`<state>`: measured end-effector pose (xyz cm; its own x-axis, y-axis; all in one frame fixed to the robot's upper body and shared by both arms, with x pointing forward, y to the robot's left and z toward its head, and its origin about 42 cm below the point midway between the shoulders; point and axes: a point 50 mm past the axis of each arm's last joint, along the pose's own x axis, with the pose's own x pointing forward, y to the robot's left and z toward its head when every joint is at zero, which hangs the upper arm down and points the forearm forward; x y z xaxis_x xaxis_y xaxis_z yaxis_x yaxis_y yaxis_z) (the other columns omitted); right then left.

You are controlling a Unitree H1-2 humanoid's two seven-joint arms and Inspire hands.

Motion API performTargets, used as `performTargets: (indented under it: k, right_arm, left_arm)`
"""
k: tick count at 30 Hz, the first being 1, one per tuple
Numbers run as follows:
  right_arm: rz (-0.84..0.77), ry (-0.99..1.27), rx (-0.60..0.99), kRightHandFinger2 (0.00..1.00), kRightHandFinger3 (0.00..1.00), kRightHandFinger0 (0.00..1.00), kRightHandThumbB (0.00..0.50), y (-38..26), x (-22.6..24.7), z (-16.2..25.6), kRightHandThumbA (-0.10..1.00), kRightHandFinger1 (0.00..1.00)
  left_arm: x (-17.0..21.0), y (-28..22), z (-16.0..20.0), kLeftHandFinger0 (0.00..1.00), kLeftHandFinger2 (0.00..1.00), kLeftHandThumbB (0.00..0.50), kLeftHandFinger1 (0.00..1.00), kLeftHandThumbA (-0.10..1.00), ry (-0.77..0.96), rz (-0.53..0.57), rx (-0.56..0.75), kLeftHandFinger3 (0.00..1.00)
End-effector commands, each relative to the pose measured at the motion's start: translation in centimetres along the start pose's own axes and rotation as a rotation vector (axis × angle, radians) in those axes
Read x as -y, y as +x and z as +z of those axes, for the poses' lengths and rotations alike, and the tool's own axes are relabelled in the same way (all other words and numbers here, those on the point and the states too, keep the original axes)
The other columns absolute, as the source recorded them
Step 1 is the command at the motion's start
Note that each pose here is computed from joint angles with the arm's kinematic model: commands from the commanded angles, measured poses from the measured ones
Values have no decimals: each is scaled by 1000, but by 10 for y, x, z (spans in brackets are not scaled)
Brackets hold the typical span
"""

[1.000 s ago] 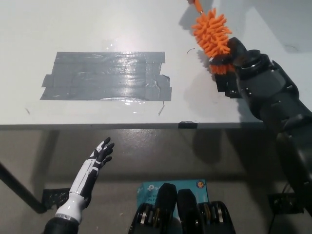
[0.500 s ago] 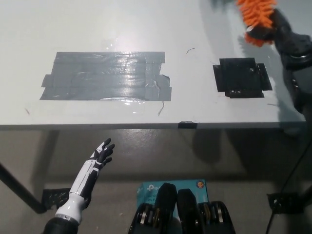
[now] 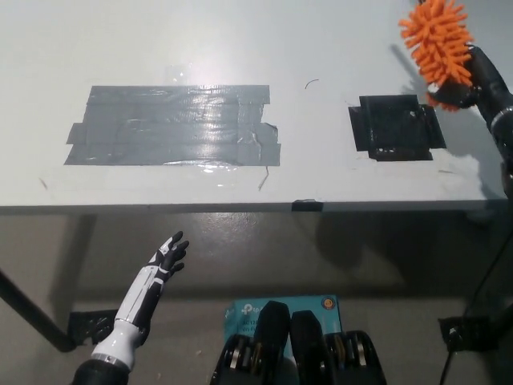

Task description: A person hands an oraange duster to the robot and the robot grabs it with its right hand and places it on the black marked spot infron tof it on the desk

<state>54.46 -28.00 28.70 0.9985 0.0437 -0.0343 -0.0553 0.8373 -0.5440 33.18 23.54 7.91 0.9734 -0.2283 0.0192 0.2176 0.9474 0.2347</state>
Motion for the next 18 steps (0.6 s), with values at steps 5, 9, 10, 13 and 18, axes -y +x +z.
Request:
performTargets:
  k: [5, 9, 10, 13, 18]
  right_arm:
    - [46, -135, 18, 972, 924, 219, 128, 0, -8, 8, -100, 670]
    - [92, -148, -11, 1000, 970, 242, 150, 1, -20, -8, -100, 691]
    - [97, -152, -13, 995, 989, 264, 152, 1, -21, -9, -100, 692]
    - [241, -213, -102, 1000, 1000, 895, 281, 2, -21, -8, 288, 1000]
    - [294, -282, -136, 1000, 1000, 1000, 371, 0, -19, -12, 647, 1000]
  left_arm:
    - [-9, 8, 13, 1000, 1000, 164, 1000, 1000, 45, -14, 72, 1000]
    - [-9, 9, 14, 1000, 1000, 174, 1000, 1000, 40, -14, 66, 1000]
    - [-10, 9, 14, 1000, 1000, 175, 1000, 1000, 38, -14, 66, 1000]
    - [-10, 10, 15, 1000, 1000, 168, 1000, 1000, 31, -10, 69, 1000]
    - [-9, 11, 15, 1000, 1000, 171, 1000, 1000, 34, -10, 68, 1000]
